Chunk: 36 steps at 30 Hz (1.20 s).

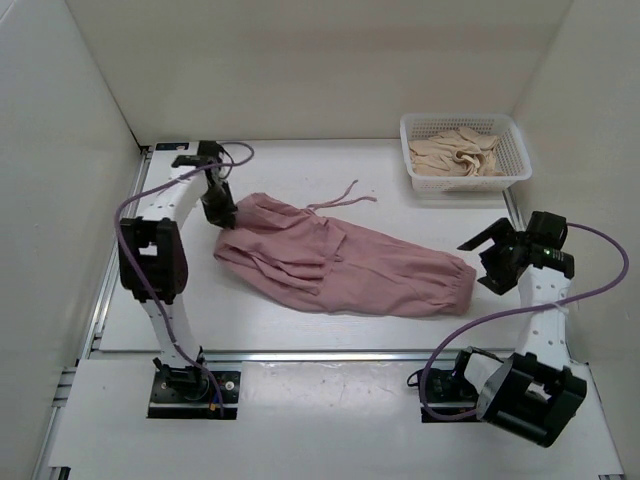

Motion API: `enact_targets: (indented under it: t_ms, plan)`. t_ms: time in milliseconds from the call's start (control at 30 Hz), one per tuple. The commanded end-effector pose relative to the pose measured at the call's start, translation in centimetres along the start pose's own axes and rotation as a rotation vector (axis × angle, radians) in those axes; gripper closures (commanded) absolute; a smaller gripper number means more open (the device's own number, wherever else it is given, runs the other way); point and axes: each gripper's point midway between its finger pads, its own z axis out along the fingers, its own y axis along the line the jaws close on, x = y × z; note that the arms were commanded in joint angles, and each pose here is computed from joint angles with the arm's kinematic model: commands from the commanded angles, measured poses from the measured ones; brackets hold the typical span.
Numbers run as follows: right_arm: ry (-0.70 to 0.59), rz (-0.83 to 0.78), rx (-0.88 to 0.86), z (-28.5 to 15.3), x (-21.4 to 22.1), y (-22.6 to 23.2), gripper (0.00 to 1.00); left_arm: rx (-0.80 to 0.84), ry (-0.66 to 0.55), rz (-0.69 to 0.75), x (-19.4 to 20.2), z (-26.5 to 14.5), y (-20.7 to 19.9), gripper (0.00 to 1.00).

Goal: Fold and stack the trousers
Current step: Fold the trousers

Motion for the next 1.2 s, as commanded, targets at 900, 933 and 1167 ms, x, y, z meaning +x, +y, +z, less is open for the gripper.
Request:
enact_targets:
  t_ms: [900, 933, 1167]
  plan:
    - [0.032, -0.161, -0.078, -0.6, 0.0, 2.5, 0.00, 0.365, -0.427, 0.323, 8.5, -23.5, -25.8, 0.90]
    - [0.033, -0.161, -0.078, -0.6, 0.0, 2.5, 0.00, 0.375, -0.408, 0.343, 9.1, -22.6, -26.9, 0.90]
    - [0.028, -0.168, -0.104, -1.1, 0.5, 2.6, 0.00, 0.359, -0.176, 0.475, 13.3, -16.6, -30.1, 0.00]
